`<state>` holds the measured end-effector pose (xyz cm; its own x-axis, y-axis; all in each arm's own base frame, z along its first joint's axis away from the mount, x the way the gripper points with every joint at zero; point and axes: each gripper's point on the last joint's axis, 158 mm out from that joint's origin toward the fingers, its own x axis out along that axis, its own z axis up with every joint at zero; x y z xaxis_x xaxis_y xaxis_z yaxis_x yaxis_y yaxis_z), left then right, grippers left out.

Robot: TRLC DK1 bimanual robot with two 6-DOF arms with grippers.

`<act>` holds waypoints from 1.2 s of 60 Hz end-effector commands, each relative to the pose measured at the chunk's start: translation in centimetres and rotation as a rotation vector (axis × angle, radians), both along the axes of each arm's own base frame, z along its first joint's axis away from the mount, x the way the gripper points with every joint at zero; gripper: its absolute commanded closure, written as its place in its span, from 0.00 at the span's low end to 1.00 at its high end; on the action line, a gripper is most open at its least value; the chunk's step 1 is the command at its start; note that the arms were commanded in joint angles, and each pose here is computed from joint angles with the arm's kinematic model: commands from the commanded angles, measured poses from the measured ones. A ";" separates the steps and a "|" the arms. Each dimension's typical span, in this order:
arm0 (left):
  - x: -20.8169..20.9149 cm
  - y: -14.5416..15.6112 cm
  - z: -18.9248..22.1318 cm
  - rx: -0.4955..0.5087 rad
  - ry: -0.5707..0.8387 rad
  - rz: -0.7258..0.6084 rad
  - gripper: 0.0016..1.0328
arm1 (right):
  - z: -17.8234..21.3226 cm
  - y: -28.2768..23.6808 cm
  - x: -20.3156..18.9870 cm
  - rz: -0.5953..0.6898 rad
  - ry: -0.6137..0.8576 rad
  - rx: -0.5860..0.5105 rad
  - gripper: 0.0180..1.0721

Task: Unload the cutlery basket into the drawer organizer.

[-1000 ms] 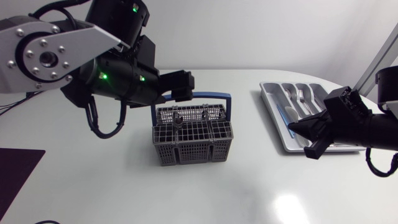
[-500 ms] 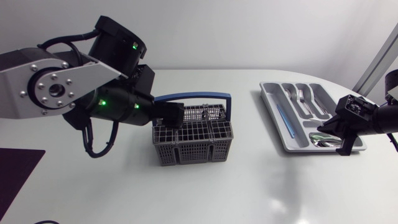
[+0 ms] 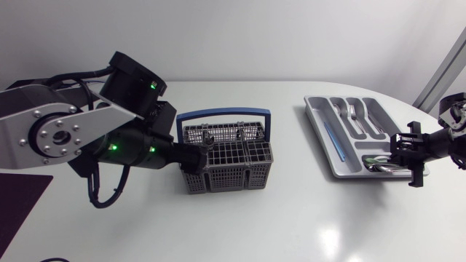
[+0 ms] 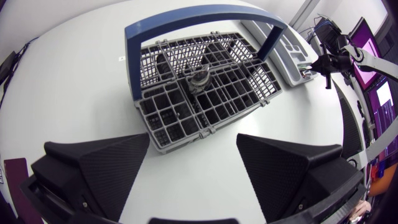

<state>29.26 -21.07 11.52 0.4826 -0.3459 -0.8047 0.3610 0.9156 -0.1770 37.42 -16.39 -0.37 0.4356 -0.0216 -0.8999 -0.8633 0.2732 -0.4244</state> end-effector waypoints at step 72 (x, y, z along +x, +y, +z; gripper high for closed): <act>-4.8 2.2 -3.3 0.108 -0.052 -0.170 0.05 | 16.6 27.5 -4.7 -0.003 -0.059 0.452 0.09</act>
